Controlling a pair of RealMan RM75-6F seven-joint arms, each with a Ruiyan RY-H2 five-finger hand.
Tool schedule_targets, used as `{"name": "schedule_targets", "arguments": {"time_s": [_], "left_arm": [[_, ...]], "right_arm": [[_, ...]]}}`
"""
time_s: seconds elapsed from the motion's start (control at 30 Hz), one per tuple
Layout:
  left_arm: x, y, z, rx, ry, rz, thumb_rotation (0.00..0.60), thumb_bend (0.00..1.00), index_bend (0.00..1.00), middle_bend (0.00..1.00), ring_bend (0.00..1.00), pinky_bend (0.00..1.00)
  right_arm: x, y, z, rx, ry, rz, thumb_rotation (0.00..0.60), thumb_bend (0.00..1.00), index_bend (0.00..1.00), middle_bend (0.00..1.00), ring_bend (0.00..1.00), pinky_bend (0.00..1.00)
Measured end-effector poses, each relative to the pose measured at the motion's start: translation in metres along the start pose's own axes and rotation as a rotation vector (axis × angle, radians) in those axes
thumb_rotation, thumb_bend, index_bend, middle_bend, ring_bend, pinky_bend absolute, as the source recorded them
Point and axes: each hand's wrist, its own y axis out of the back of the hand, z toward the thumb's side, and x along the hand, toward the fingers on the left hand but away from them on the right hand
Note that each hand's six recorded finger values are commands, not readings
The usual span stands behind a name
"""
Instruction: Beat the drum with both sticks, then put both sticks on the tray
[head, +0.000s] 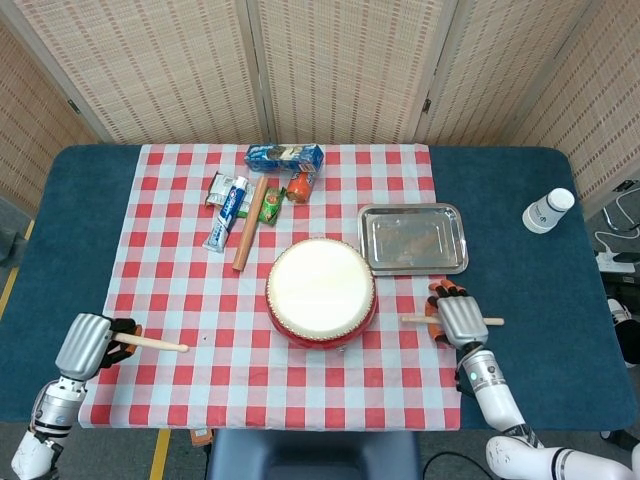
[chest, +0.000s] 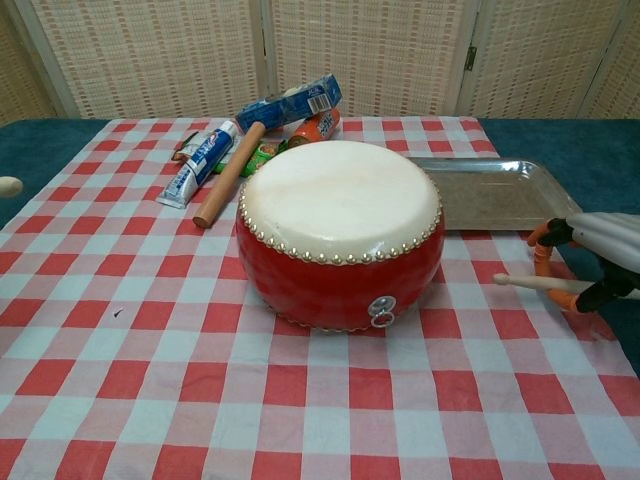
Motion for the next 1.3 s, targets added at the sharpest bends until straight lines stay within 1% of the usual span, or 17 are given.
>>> {"name": "schedule_targets", "arguments": {"time_s": [0.17, 0.33, 0.47, 0.5, 0.57, 0.67, 0.77, 0.87, 0.97, 1.1, 1.17, 1.23, 1.3], "left_arm": [[-0.001, 0.002, -0.001, -0.015, 0.008, 0.004, 0.6, 0.85, 1.0, 1.0, 1.0, 1.0], [-0.002, 0.004, 0.0, -0.03, 0.01, 0.005, 0.6, 0.85, 1.0, 1.0, 1.0, 1.0], [-0.002, 0.004, 0.002, -0.035, 0.006, 0.003, 0.6, 0.85, 1.0, 1.0, 1.0, 1.0], [-0.002, 0.004, 0.002, -0.036, 0.006, 0.003, 0.6, 0.85, 1.0, 1.0, 1.0, 1.0], [-0.002, 0.004, 0.003, -0.039, 0.005, 0.002, 0.6, 0.85, 1.0, 1.0, 1.0, 1.0], [-0.002, 0.005, 0.004, -0.042, 0.003, 0.001, 0.6, 0.85, 1.0, 1.0, 1.0, 1.0], [-0.002, 0.005, 0.004, -0.042, 0.005, -0.001, 0.6, 0.84, 1.0, 1.0, 1.0, 1.0], [-0.002, 0.004, 0.003, -0.049, 0.008, -0.007, 0.6, 0.85, 1.0, 1.0, 1.0, 1.0], [-0.002, 0.002, 0.003, -0.051, 0.009, -0.015, 0.6, 0.85, 1.0, 1.0, 1.0, 1.0], [-0.001, 0.001, 0.003, -0.055, 0.009, -0.022, 0.6, 0.85, 1.0, 1.0, 1.0, 1.0], [-0.001, 0.001, 0.003, -0.055, 0.008, -0.023, 0.6, 0.84, 1.0, 1.0, 1.0, 1.0], [-0.001, 0.0, 0.003, -0.056, 0.008, -0.025, 0.6, 0.84, 1.0, 1.0, 1.0, 1.0], [0.0, -0.002, 0.003, -0.056, 0.004, -0.034, 0.6, 0.84, 1.0, 1.0, 1.0, 1.0]], "right_arm": [[0.014, 0.022, -0.003, -0.157, 0.007, -0.036, 0.6, 0.43, 0.63, 0.2, 0.05, 0.19], [0.025, 0.048, -0.012, -0.42, 0.017, -0.067, 0.6, 0.43, 0.64, 0.25, 0.11, 0.19], [0.03, 0.063, -0.021, -0.69, 0.039, -0.078, 0.6, 0.43, 0.64, 0.28, 0.16, 0.21], [0.031, 0.066, -0.023, -0.78, 0.049, -0.076, 0.6, 0.43, 0.64, 0.29, 0.17, 0.21], [0.032, 0.069, -0.026, -0.915, 0.068, -0.067, 0.6, 0.43, 0.63, 0.3, 0.18, 0.22], [0.033, 0.071, -0.031, -1.154, 0.111, -0.038, 0.6, 0.43, 0.61, 0.3, 0.19, 0.23], [0.032, 0.069, -0.037, -1.347, 0.153, -0.001, 0.6, 0.43, 0.59, 0.31, 0.2, 0.23], [0.029, 0.064, -0.047, -1.488, 0.179, 0.046, 0.6, 0.43, 0.57, 0.31, 0.2, 0.24], [0.023, 0.056, -0.06, -1.584, 0.193, 0.09, 0.6, 0.43, 0.54, 0.31, 0.21, 0.25], [0.011, 0.046, -0.076, -1.621, 0.207, 0.133, 0.59, 0.43, 0.48, 0.31, 0.21, 0.26], [0.007, 0.041, -0.077, -1.624, 0.222, 0.159, 0.578, 0.41, 0.46, 0.31, 0.21, 0.26], [0.003, 0.034, -0.07, -1.63, 0.247, 0.197, 0.541, 0.36, 0.42, 0.31, 0.21, 0.26], [0.001, 0.032, -0.066, -1.638, 0.263, 0.21, 0.524, 0.3, 0.41, 0.31, 0.21, 0.26]]}}
